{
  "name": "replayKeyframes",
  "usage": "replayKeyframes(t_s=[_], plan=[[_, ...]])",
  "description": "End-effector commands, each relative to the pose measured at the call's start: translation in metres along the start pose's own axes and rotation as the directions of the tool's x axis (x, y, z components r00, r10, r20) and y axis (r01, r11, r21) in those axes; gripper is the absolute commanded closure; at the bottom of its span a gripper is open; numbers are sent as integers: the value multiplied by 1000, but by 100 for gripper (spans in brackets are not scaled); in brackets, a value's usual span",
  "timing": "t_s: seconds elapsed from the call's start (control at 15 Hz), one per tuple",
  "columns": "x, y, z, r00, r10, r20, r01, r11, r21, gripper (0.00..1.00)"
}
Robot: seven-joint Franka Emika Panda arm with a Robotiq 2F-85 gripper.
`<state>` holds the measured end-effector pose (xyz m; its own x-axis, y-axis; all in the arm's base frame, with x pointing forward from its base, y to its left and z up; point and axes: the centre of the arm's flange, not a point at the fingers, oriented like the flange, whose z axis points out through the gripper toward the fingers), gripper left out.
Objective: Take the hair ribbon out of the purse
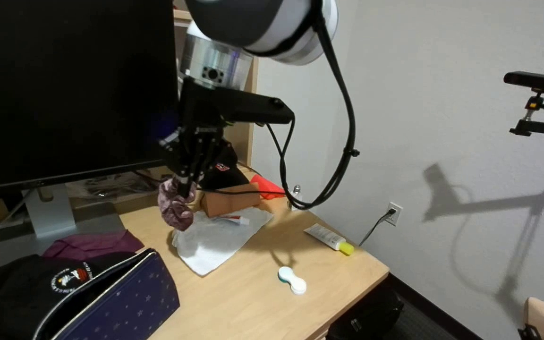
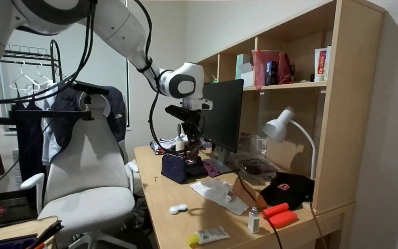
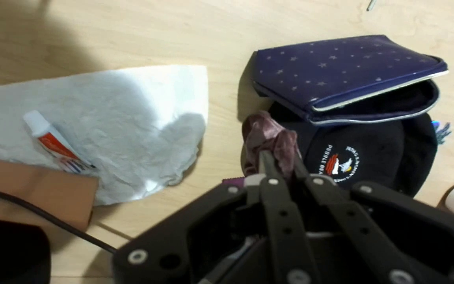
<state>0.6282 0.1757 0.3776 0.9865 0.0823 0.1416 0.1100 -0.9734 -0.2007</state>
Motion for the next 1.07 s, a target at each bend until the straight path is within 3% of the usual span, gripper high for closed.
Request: replayKeyframes(t_s=[0.0,0.6,1.0], plan=[[-20,36,21,996,92,-14,-92,995,36,92],[26,73,109,993,97,73,-99,995,17,91],[39,81,133,989,134,70,-135,991,8,91]])
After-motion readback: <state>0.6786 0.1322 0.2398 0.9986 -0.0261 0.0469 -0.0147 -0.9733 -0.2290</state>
